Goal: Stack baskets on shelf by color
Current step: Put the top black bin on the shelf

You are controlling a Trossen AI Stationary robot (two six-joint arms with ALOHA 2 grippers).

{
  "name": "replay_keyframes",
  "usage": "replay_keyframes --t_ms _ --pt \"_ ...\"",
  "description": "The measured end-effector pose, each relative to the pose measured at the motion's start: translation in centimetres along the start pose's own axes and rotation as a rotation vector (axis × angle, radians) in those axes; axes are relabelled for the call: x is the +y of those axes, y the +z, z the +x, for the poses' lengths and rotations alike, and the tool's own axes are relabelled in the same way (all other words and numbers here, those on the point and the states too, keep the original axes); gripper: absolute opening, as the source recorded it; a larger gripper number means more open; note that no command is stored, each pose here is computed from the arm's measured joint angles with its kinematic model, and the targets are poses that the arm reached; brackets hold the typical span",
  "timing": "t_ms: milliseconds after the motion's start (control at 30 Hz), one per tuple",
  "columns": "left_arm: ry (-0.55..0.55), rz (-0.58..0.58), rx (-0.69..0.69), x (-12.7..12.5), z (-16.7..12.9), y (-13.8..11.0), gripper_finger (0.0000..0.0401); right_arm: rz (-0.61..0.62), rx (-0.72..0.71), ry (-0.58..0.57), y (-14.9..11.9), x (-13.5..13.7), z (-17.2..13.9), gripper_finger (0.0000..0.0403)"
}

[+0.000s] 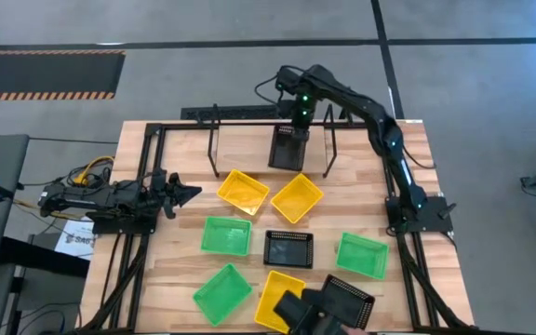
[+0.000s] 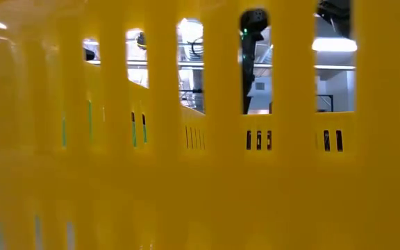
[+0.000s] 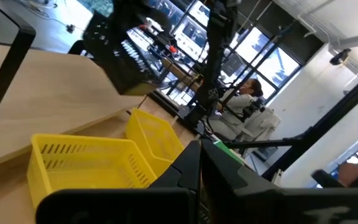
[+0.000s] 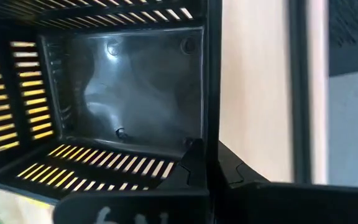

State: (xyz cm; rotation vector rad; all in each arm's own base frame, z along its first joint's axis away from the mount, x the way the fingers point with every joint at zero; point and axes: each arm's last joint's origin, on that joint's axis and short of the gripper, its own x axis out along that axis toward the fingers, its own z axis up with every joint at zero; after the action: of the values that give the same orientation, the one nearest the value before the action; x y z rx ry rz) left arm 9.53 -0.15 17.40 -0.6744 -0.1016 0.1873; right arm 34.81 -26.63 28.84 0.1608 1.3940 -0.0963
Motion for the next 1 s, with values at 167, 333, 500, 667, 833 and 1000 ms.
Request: replay_keyframes --t_ms 167,333,500,667,833,1000 --pt "0.001 0.022 0.0 0.0 0.0 0.0 0.0 0.007 -0.009 -0.016 -1.0 -1.8 -0.4 0.0003" --pt "0.001 0.046 -0.001 0.0 0.0 0.0 0.0 0.002 -0.036 -0.036 -1.3 -2.9 -0.5 0.0003" --pt "0.004 0.048 -0.003 0.0 0.0 0.0 0.0 -0.029 -0.068 -0.056 -1.0 -3.2 -0.4 0.0003" --pt "0.004 0.049 -0.003 0.0 0.0 0.0 0.0 -0.032 -0.02 -0.022 -1.3 -3.1 1.2 0.0003" --pt "0.005 0.059 -0.004 0.0 0.0 0.0 0.0 -0.057 0.02 0.005 -1.3 -2.6 2.9 0.0003" --pt "0.006 0.059 -0.005 0.0 0.0 0.0 0.0 -0.058 0.024 0.007 -1.4 -2.7 3.1 0.0003"
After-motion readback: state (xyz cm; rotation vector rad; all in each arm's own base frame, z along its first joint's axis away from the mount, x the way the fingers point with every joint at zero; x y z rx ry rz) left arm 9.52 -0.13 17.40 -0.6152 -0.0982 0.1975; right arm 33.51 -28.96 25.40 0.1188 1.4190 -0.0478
